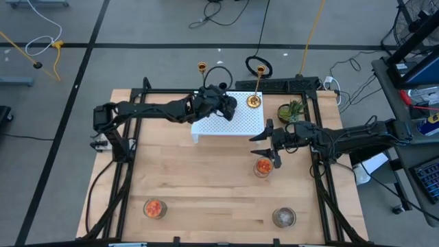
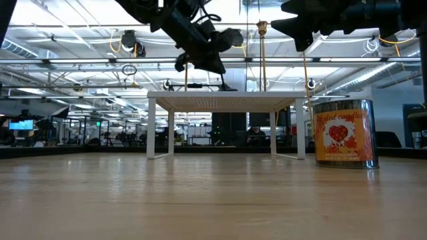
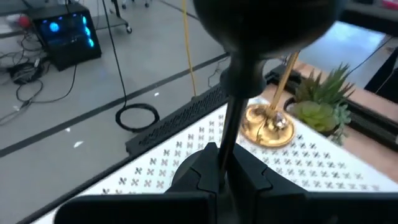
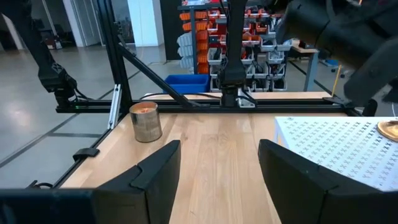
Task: Pick & Place candle stick holders
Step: Put the black candle holder on the shelf
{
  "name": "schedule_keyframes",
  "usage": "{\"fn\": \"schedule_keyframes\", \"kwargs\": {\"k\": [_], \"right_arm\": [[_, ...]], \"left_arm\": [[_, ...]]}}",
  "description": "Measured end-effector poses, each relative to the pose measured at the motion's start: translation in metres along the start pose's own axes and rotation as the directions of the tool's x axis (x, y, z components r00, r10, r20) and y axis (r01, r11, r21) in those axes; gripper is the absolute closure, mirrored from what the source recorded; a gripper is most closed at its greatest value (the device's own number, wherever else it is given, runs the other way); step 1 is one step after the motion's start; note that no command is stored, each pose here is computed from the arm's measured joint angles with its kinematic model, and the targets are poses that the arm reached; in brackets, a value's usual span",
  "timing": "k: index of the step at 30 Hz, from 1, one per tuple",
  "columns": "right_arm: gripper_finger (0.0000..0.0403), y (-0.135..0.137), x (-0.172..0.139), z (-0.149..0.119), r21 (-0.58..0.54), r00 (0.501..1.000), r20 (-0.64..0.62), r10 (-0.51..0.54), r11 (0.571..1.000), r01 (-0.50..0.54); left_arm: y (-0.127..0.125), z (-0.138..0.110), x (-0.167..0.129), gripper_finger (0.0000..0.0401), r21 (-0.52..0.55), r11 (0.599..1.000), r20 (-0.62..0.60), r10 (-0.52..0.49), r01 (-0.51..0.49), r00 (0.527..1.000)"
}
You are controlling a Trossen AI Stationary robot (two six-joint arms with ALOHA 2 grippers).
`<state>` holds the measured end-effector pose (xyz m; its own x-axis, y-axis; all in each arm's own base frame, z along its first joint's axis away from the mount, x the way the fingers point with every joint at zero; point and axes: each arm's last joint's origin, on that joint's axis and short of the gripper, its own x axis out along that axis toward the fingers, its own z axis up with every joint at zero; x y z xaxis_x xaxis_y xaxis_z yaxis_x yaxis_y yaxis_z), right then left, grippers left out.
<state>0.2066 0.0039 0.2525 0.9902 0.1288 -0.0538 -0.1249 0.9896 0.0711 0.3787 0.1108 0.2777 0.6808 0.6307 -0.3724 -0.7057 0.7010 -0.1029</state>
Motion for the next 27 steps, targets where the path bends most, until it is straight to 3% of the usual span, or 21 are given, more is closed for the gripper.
{"fn": "schedule_keyframes", "kwargs": {"k": [10,19,27], "right_arm": [[0.0190,0.0000,-0.0001,0.0001,0.002,1.000,0.000,0.000,1.000,0.000],[0.0190,0.0000,-0.0001,0.0001,0.002,1.000,0.000,0.000,1.000,0.000],[0.0190,0.0000,-0.0001,0.0000,0.002,1.000,0.000,0.001,1.000,-0.001]], "left_arm": [[0.0033,-0.0036,0.0075,0.0361,-0.002,1.000,-0.008,0.011,-0.011,1.000],[0.0081,-0.0021,0.0101,0.0369,0.006,1.000,-0.021,-0.020,0.020,1.000],[0.0066,-0.0028,0.0095,0.0318,0.011,0.999,-0.027,-0.034,0.034,0.999]]}}
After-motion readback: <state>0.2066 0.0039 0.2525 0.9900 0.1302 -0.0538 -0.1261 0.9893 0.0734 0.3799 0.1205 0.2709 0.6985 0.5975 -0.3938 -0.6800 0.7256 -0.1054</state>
